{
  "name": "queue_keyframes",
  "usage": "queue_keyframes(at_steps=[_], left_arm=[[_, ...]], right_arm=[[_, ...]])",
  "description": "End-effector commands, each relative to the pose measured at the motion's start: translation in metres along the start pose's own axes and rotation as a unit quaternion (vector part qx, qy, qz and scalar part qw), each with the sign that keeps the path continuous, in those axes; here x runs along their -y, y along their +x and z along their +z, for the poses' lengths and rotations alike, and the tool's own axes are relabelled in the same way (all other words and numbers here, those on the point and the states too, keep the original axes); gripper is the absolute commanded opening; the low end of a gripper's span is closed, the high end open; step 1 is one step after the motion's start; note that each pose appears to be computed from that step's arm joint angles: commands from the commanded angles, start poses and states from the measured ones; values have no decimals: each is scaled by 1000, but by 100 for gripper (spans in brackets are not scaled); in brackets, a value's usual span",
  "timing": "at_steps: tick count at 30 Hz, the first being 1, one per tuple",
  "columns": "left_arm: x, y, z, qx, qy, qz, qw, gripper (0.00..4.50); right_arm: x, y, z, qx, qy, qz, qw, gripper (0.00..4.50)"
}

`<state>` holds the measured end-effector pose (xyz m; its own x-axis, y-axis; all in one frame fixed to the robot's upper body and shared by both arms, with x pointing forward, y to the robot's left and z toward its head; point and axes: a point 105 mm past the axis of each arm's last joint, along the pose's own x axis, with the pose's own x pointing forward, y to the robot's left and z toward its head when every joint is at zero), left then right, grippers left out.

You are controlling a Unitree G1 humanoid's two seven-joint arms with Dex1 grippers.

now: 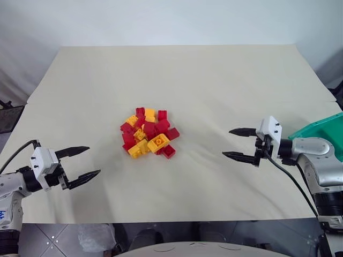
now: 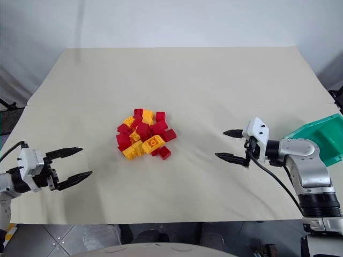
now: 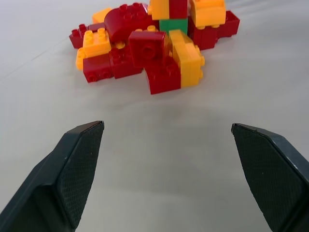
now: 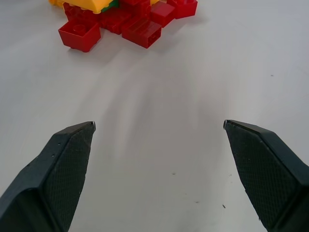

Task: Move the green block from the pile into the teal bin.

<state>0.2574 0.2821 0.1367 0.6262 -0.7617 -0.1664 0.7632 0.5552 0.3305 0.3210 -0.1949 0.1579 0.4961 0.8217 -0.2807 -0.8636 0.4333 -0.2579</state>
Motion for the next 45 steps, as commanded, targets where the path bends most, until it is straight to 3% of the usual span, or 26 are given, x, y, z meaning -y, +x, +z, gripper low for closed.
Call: queue_keyframes(at_steps=[1, 6, 10, 11, 13, 17, 21, 25, 29, 32, 36, 45], left_arm=[[-7, -1, 9, 17, 19, 17, 1000, 450], [-15, 2, 6, -1, -28, 36, 999, 450], [-10, 4, 8, -4, -26, 28, 999, 450], [-10, 5, 11, 3, -13, 28, 1000, 450], [-12, 5, 16, 22, 15, 37, 999, 450], [-14, 12, 17, 34, -29, 26, 999, 450], [-14, 17, 30, 73, 15, 8, 997, 450], [-13, 19, 36, 106, 45, -5, 993, 450], [-12, 23, 34, 105, 52, -18, 993, 450], [2, 26, 37, 137, 11, -72, 988, 450], [0, 25, 35, 130, 22, -43, 990, 450], [-1, 25, 32, 121, 16, -28, 992, 450]], right_arm=[[4, -2, 15, 23, -21, -13, 999, 447], [8, 4, 14, 3, -17, -35, 999, 447], [-2, 15, 29, 18, -24, -33, 999, 447], [-7, 19, 36, 29, -37, -27, 999, 430], [-19, 28, 47, 39, -58, -17, 997, 387], [-46, 55, 76, 76, -42, 13, 996, 259], [-81, 95, 108, 113, -4, 56, 992, 124], [-116, 131, 115, 108, 33, 105, 988, 2], [-125, 153, 117, 112, 38, 109, 987, 2], [-111, 184, 125, 129, 43, 72, 988, 2], [-97, 211, 124, 141, 42, 37, 988, 2], [-53, 223, 101, 116, 33, -55, 991, 2]])
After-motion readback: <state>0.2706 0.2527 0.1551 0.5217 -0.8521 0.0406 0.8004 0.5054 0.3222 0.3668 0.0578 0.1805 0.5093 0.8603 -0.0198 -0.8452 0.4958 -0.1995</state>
